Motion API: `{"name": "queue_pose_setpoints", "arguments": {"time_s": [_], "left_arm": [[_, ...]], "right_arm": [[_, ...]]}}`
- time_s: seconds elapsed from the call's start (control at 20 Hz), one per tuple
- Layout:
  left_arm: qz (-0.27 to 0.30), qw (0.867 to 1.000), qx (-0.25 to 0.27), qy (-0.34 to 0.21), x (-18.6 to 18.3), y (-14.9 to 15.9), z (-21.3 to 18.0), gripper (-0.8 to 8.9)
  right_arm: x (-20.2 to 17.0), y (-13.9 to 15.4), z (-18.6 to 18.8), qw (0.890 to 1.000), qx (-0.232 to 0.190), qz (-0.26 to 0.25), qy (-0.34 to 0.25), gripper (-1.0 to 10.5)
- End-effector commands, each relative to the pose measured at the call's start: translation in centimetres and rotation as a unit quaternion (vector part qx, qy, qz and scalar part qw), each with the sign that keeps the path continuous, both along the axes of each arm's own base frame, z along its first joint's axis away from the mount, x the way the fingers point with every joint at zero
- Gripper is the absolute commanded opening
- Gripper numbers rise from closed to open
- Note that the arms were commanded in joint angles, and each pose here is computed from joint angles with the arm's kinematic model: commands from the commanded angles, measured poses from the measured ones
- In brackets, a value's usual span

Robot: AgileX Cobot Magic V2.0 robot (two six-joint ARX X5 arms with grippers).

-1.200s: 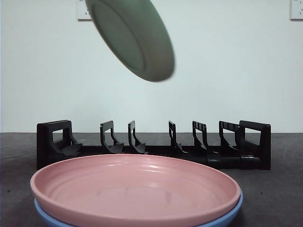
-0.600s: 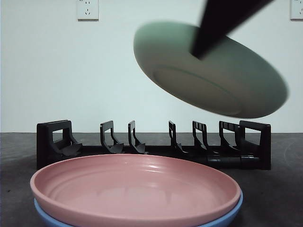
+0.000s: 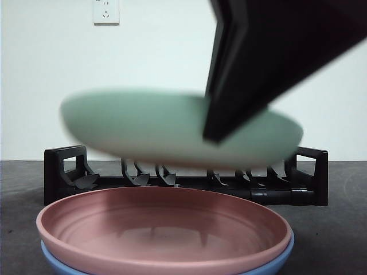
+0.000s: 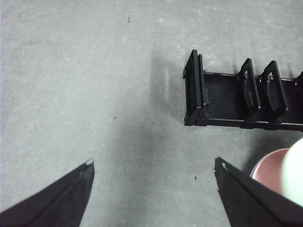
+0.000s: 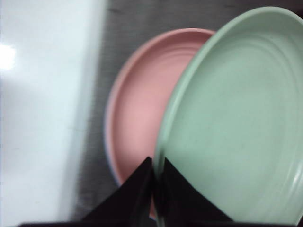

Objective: Place the plate

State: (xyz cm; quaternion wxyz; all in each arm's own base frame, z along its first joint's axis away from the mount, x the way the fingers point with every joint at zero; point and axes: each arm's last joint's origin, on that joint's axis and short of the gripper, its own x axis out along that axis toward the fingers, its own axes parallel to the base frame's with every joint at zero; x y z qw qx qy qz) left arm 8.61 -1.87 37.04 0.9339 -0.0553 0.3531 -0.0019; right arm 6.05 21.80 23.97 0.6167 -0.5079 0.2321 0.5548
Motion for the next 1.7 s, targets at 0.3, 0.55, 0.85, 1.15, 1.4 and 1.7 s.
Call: {"name": "queue_pose_setpoints", "arguments": {"time_s": [0.3,0.55,0.85,1.15,1.4,1.7], "left_arm": [[0.002,1.000,-0.003,-0.008,0.0,0.0,0.5,4.06],[0.002,1.000,-0.003,-0.008,0.0,0.0,0.5,4.07],[0.002,1.000,0.000,0.001,-0.1,0.0,0.4,4.07],[0.002,1.000,0.000,-0.001,-0.1,0.0,0.4,4.06],[0.002,1.000,0.000,-0.001,-0.1,0.0,0.4,4.06],[0.002,1.000,0.000,0.001,-0.1,0.0,0.4,4.06]], "right_arm": [[-0.4,1.3,-2.2,0.995,-0.060,0.035,0.066,0.2],[-0.4,1.8,-3.3,0.992,-0.077,0.044,0.093,0.2],[-0.2,2.3,-2.5,0.991,-0.050,-0.033,0.122,3.2],[1.6,1.3,3.8,0.984,0.079,-0.154,0.030,3.1],[7.7,-3.9,6.3,0.922,0.156,-0.355,-0.012,3.1],[13.6,-11.0,6.9,0.829,0.180,-0.528,-0.043,3.1]]}}
